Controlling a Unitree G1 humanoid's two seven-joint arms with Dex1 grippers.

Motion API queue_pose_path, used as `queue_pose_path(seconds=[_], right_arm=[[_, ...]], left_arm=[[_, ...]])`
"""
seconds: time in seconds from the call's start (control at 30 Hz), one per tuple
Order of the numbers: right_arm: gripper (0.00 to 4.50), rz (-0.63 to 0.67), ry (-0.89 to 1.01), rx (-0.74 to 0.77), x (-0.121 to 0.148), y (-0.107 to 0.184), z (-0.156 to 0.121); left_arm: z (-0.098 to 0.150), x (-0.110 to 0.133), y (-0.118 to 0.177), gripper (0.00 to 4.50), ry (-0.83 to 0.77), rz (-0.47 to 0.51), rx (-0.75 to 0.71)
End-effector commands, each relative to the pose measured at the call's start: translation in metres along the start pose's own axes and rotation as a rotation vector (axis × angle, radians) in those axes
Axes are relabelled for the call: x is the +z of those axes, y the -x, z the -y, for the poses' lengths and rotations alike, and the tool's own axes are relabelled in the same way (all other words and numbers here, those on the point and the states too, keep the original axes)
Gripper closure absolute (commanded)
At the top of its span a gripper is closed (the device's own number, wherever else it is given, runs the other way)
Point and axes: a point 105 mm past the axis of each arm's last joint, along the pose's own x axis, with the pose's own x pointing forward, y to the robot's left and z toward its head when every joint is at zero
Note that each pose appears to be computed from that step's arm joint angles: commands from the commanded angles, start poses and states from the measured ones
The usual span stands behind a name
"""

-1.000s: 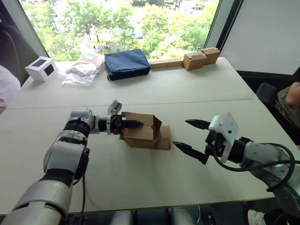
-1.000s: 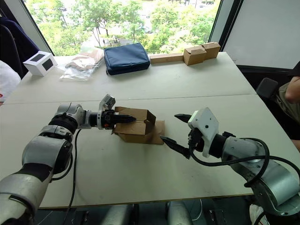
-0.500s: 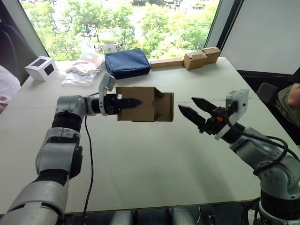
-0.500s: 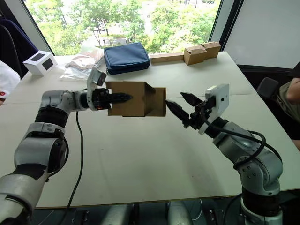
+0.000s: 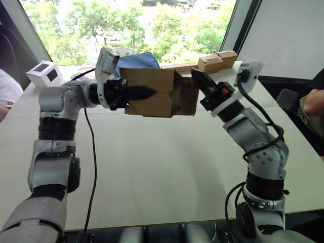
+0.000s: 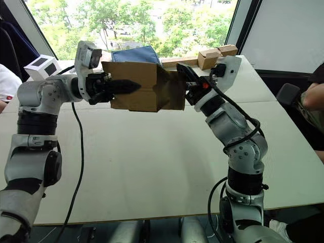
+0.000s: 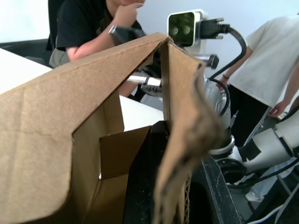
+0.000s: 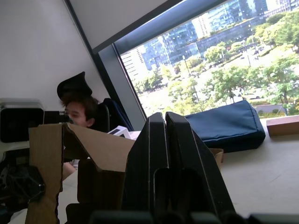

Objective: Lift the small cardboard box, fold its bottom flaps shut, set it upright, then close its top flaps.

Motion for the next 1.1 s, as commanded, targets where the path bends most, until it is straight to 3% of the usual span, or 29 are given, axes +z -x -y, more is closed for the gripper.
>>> queue_pose_path(seconds=[0.03, 0.37, 0.7, 1.1], right_arm=[[4.44, 0.008, 0.034, 0.076, 0.001, -0.002, -0.019], [4.44, -0.029, 0.024, 0.181, -0.014, -0.005, -0.042], [4.44, -0.024, 0.079, 0.231, -0.013, -0.006, -0.052], [4.44, -0.053, 0.117, 0.186, 0.012, 0.042, -0.019]], left_arm=[[0.009, 0.012, 0.005, 4.5, -0.049, 0.033, -0.005], [0.013, 0.01, 0.007, 4.5, -0.046, 0.03, -0.006], [0.014, 0.008, 0.008, 4.5, -0.049, 0.028, 0.004], [0.007, 0.01, 0.014, 4.5, -0.051, 0.048, 0.04]])
